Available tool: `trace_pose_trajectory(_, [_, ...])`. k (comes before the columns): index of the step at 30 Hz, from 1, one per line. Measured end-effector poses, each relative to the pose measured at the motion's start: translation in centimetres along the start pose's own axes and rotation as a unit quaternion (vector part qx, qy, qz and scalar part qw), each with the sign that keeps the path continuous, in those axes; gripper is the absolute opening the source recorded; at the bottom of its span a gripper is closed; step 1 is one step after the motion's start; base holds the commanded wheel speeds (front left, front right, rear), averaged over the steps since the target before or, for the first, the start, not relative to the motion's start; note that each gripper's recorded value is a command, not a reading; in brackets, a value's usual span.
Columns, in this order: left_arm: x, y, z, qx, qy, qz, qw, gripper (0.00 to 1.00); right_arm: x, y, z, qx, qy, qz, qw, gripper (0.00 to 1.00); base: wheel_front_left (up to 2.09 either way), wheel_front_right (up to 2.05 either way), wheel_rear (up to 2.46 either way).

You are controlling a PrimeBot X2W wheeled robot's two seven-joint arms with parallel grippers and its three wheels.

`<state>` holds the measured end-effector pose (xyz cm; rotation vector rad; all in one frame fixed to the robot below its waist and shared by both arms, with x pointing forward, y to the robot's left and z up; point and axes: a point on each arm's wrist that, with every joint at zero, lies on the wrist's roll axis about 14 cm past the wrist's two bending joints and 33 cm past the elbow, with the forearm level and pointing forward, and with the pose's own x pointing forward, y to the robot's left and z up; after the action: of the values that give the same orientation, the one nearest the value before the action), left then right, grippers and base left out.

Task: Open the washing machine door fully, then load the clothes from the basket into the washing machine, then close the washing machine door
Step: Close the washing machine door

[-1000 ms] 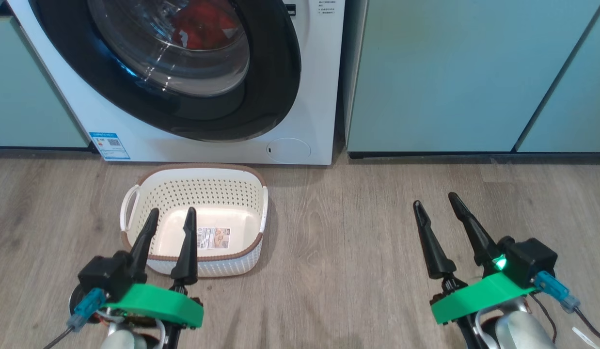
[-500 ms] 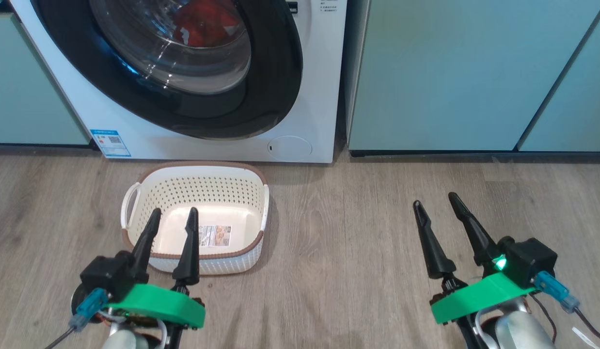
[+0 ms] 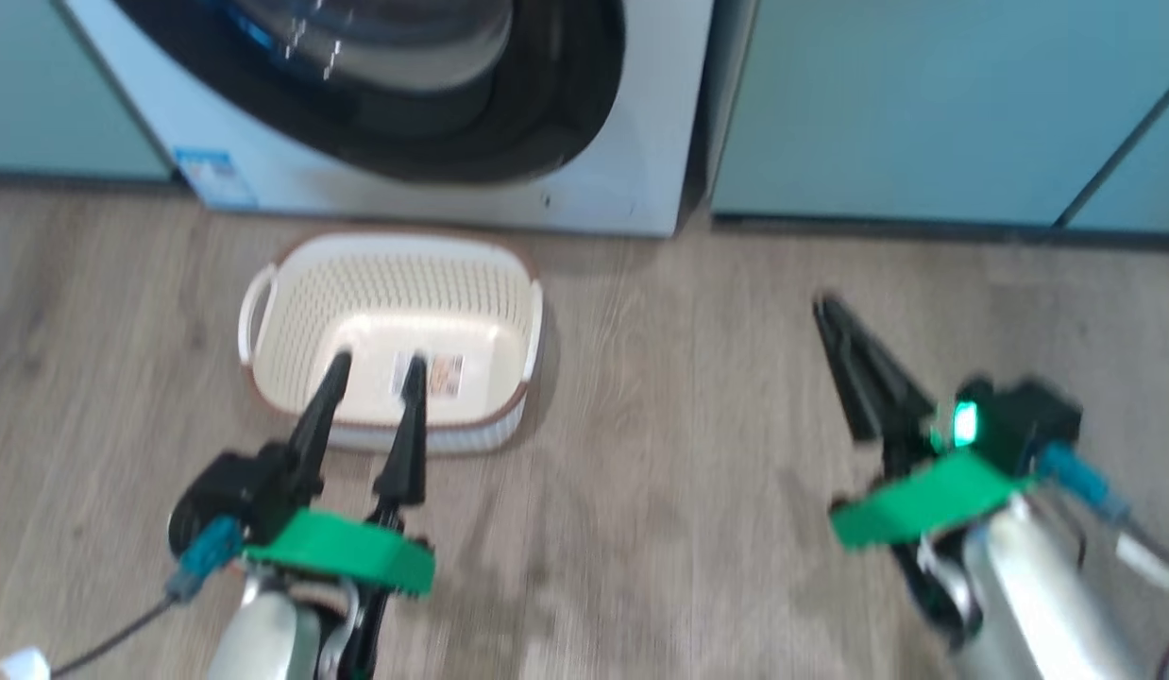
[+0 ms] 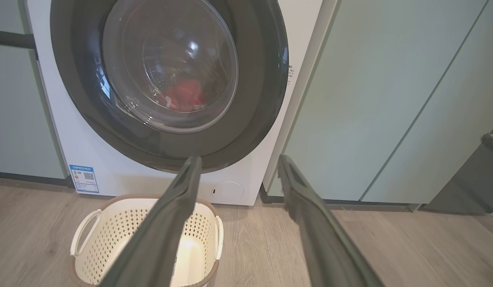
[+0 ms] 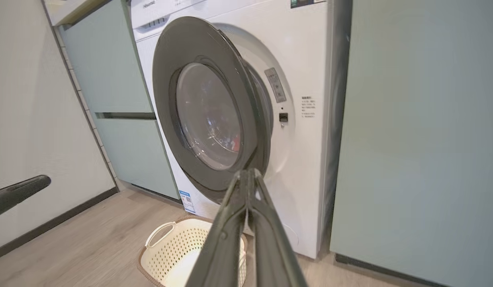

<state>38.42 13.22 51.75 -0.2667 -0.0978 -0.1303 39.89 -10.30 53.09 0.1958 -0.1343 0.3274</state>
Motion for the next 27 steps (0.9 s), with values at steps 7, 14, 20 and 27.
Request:
trace_pose_trajectory(7, [3.8,-0.1,-0.8,-0.015,-0.001,0.000,1.000,1.00,8.5,1.2,0.0,-0.060,-0.014,0.116,0.991,0.00,0.00,0.00,0.00])
trace_pose_trajectory(14, [4.8,2.1,-2.7,-0.022,0.020,0.038,0.999,1.00,16.3,2.9,-1.3,-0.097,-0.026,0.199,0.975,0.00,0.00,0.00,0.00])
trace_pose_trajectory(20, [4.5,4.0,-4.1,-0.019,0.040,0.070,0.997,1.00,20.8,5.0,-4.0,-0.115,-0.013,0.251,0.961,0.00,0.00,0.00,0.00])
trace_pose_trajectory(27, [5.2,5.4,-4.8,-0.009,0.046,0.087,0.995,1.00,25.5,5.1,-5.3,-0.121,-0.007,0.256,0.959,0.00,0.00,0.00,0.00])
